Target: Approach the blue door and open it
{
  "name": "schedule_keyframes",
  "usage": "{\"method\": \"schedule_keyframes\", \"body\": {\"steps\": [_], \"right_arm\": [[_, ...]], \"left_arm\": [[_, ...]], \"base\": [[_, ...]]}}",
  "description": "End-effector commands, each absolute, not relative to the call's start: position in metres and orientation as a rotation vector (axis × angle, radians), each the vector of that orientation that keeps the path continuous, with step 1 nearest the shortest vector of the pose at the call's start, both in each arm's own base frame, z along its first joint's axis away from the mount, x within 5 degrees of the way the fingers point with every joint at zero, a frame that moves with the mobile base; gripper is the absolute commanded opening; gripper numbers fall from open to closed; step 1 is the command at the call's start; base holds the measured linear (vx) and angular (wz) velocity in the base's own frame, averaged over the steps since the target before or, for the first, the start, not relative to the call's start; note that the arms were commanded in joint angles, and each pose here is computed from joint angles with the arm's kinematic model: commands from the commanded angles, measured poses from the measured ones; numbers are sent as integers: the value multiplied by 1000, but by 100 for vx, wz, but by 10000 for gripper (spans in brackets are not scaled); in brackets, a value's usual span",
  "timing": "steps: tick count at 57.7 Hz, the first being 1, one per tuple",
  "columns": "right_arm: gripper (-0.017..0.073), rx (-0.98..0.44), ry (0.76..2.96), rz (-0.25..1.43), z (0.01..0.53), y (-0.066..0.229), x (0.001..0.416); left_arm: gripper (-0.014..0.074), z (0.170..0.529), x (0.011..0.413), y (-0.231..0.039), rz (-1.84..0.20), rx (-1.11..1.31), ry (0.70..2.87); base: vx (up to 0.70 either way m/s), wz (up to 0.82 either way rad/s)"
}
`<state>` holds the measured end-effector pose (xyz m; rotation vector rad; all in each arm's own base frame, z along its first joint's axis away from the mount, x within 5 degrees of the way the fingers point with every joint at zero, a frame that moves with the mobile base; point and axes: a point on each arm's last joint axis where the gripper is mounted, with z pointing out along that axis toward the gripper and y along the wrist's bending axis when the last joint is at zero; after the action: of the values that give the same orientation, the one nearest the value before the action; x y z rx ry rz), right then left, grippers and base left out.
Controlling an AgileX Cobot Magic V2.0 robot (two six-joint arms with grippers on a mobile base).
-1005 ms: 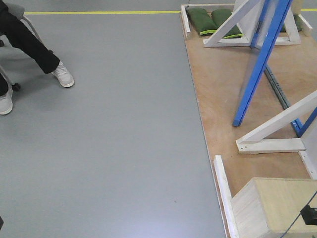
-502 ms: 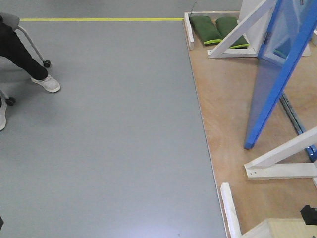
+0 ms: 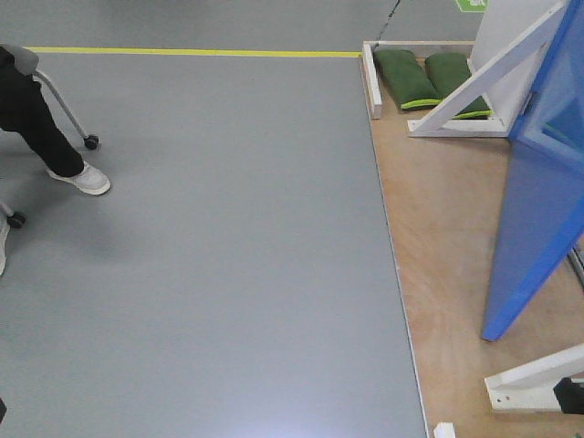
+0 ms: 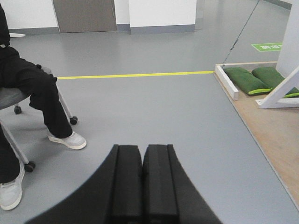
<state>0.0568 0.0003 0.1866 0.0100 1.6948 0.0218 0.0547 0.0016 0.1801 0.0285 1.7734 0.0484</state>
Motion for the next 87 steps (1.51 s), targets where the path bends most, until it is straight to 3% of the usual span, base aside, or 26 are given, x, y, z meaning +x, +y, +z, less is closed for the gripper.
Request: {"method": "schedule_keyframes", "body": {"steps": [1, 87], "right_arm": [[12, 5, 1636, 11, 192, 0, 59], [12, 5, 1636, 11, 192, 0, 59]], "left_arm": [[73, 197, 54, 1, 33, 29, 1651], [73, 197, 54, 1, 33, 29, 1651]], "base": [[42, 4], [36, 0]]}}
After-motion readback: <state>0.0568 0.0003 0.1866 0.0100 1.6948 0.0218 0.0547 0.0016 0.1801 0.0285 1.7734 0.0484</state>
